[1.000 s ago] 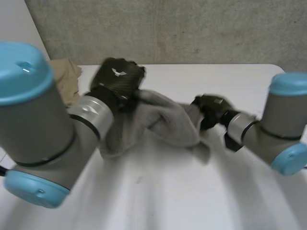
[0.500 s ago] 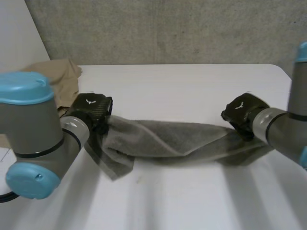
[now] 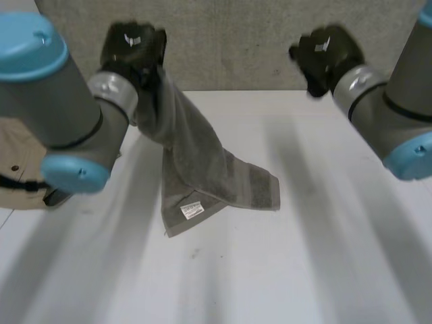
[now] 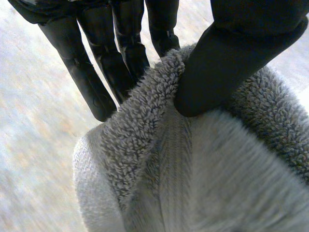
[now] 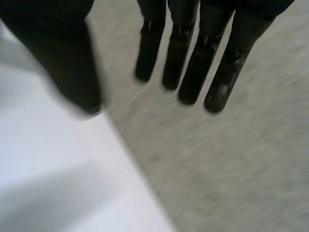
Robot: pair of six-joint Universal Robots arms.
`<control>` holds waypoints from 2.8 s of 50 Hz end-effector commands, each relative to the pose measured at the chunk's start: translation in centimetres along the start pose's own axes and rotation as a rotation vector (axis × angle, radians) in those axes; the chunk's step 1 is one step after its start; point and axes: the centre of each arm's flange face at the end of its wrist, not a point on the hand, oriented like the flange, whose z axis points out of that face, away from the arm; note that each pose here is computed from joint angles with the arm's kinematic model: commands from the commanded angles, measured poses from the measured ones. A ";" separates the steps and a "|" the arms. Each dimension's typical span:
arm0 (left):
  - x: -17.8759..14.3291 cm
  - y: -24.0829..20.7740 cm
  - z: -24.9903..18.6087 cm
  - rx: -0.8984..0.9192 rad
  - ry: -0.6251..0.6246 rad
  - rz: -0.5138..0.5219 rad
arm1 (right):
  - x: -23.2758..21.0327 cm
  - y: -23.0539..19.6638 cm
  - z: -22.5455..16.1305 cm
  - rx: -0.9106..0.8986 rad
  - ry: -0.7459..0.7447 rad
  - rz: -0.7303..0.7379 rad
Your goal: Fold the laundry.
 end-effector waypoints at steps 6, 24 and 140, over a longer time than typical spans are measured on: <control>1.2 -0.5 -6.6 -0.075 0.080 0.002 | -5.6 5.8 -3.3 -0.360 -0.258 0.474; 0.5 -6.6 -10.2 0.071 0.083 -0.034 | -12.6 10.4 -3.1 -0.355 -0.300 0.854; 2.0 9.2 -10.6 -0.280 0.093 0.051 | -6.9 11.1 -5.3 -0.501 -0.365 0.151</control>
